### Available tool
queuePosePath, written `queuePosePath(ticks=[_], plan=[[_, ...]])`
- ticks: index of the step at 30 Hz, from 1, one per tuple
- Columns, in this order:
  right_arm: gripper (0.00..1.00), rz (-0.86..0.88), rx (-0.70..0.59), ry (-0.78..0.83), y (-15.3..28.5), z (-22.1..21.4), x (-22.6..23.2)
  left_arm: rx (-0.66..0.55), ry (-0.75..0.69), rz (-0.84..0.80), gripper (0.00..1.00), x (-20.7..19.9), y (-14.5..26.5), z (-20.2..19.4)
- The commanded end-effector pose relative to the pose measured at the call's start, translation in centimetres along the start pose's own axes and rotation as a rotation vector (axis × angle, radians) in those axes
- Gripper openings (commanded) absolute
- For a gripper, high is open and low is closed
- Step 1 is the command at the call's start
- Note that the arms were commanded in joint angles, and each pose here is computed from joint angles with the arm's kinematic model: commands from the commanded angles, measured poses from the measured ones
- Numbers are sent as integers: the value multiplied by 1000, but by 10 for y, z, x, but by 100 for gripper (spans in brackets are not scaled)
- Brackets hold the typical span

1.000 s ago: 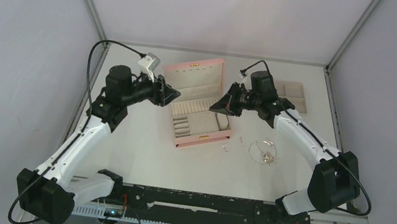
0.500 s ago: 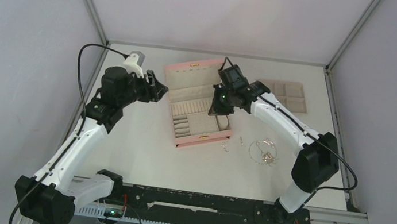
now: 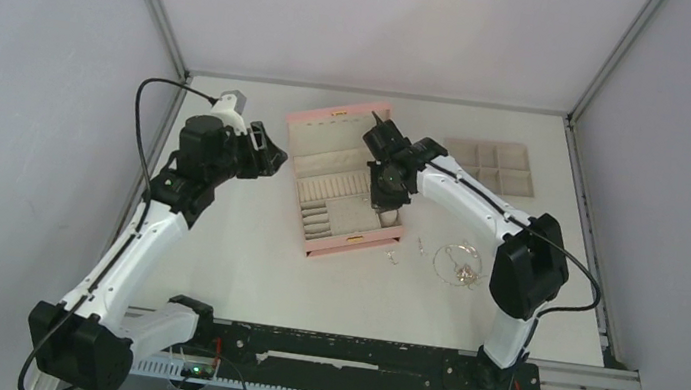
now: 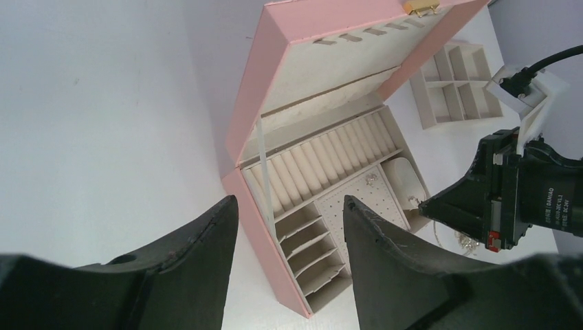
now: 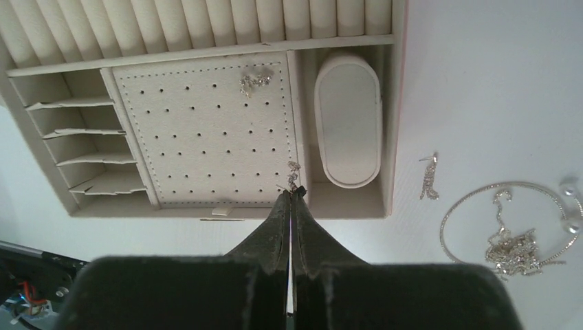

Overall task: Organize the mixed jewelry
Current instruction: Place the jewelry in the jewelry box.

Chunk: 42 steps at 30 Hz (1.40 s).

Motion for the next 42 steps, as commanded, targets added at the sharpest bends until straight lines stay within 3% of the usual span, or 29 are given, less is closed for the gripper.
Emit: queuePosePath(ticks=[1,42], plan=[[0,-6,-28,60,8,9,5,-34,19,-11,63,-8,-1,13],[0,-65,49,121,-20,11,11,-5,11,-12,64,-10,-7,14]])
Point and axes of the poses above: each gripper's point midway between its finger pads, its own y axis back along the fingers, its own x axis along the line the jaws close on, z = x × y, the point moved 1 cm from there along y, back along the fingers, and after that the axes turned 14 degrees about y, right-handed, at the moved point
